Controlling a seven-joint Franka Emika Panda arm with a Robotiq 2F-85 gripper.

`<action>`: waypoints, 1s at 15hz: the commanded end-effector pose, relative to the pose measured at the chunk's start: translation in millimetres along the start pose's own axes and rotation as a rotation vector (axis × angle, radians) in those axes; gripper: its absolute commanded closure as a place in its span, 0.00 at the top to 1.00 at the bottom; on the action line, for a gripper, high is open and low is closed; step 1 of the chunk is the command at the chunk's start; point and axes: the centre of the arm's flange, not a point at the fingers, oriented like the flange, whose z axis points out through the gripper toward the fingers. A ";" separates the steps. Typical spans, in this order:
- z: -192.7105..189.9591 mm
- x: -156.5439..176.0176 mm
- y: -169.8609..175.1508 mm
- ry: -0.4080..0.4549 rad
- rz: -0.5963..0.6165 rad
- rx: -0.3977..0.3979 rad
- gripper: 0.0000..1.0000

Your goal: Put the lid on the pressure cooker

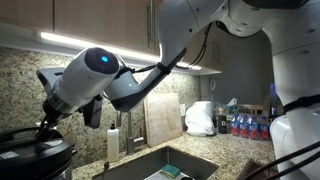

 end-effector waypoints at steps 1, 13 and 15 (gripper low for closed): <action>-18.0 3.4 1.7 -0.033 -0.007 0.012 1.00; -23.9 6.8 12.7 0.019 -0.022 -0.051 1.00; -41.2 13.2 23.1 0.050 -0.027 -0.094 1.00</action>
